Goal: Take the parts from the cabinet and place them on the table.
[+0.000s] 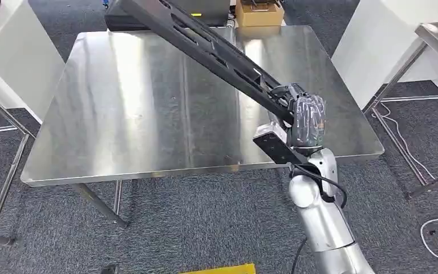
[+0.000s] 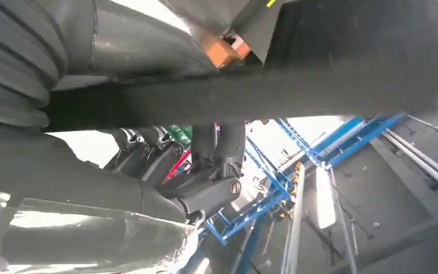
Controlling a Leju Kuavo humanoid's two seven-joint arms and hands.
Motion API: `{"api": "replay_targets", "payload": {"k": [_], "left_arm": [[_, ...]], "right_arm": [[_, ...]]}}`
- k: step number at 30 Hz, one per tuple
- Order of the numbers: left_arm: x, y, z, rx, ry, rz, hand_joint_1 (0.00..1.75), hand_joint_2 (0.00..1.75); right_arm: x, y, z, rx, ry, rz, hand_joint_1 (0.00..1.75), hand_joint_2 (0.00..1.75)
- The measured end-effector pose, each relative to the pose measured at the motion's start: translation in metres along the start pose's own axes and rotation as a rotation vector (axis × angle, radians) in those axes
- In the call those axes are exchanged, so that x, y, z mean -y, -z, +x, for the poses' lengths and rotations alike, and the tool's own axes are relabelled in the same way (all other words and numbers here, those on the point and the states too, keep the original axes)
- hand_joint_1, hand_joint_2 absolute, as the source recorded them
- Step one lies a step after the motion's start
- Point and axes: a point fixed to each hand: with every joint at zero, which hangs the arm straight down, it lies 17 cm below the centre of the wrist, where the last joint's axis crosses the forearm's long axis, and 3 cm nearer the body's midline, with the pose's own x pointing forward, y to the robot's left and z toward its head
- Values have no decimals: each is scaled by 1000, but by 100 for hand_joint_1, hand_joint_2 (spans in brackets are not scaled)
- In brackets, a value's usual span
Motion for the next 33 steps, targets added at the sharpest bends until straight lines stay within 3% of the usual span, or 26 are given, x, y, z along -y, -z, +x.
{"api": "replay_targets", "payload": {"k": [10, 15, 17, 23, 29, 33], "left_arm": [[-3, 0, 0, 9, -21, 13, 0, 175], [-11, 1, 3, 24, -9, 31, 0, 175], [-13, 1, 5, 30, -5, 35, 0, 175], [-23, 3, 11, 62, 6, 55, 0, 175], [-27, 4, 17, 85, 9, 61, 0, 175], [-26, 3, 19, 94, 11, 38, 0, 175]], "right_arm": [[-9, -1, -56, -120, -235, 54, 175, 175], [-16, -11, -118, -270, -463, 127, 175, 175], [-18, -26, -155, -352, -581, 175, 175, 175], [-19, -81, -234, -542, -742, 313, 175, 175], [-31, -124, -263, -625, -796, 428, 175, 175], [-40, -131, -265, -631, -806, 473, 175, 175]]}}
